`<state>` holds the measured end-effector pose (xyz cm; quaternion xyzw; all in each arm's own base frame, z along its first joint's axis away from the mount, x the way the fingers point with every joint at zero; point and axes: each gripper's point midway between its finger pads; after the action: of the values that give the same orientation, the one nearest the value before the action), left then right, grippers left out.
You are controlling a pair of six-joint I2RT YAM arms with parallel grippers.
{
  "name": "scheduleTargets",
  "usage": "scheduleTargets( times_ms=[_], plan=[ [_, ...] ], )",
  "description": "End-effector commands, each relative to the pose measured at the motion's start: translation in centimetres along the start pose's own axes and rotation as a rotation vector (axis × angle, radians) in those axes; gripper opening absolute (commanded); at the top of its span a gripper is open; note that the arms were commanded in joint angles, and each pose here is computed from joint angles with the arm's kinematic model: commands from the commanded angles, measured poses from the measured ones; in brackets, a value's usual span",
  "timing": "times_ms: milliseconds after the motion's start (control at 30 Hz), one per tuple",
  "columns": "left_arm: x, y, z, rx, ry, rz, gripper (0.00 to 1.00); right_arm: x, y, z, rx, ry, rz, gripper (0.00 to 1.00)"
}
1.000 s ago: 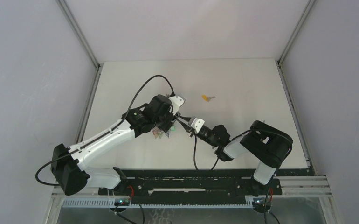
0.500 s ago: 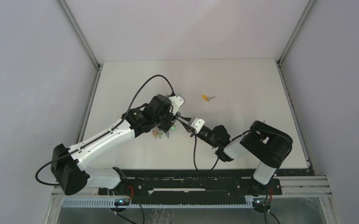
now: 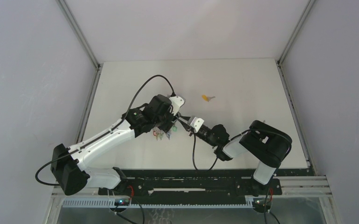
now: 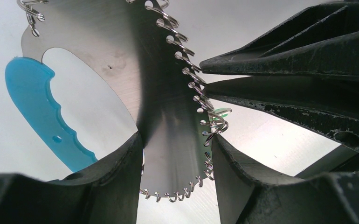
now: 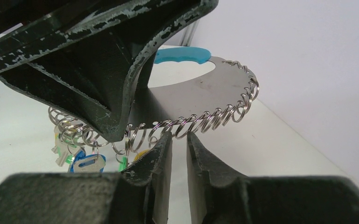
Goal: Put the keys on the keyring
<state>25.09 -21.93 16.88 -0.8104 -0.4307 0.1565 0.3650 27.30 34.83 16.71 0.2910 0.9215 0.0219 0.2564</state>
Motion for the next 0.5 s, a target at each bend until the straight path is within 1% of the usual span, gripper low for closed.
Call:
scheduleTargets(
  times_ms=[0, 267, 467],
  plan=[
    [-0.46, -2.53, -5.22, -0.167, -0.023, 0.031, 0.08, -0.37, 0.91, -1.68, -0.061, 0.002, 0.013, 0.18],
    [-0.53, -2.56, -5.13, -0.166, -0.026, 0.036, 0.08, -0.68, 1.15, -1.55, -0.054, 0.005, 0.035, 0.2],
    [-0.58, -2.62, -5.14, -0.168, -0.031, 0.038, 0.09, -1.23, 1.22, -1.44, -0.042, 0.004, 0.07, 0.16]
  ],
)
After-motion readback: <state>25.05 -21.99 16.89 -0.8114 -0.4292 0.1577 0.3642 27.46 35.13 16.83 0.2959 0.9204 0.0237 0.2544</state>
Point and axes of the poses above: each gripper's point midway between its finger pads, its own y axis out along the fingers, its own x axis along the line the jaws close on, z = x × y, and after that the axes turned 8 degrees about -y, right-handed
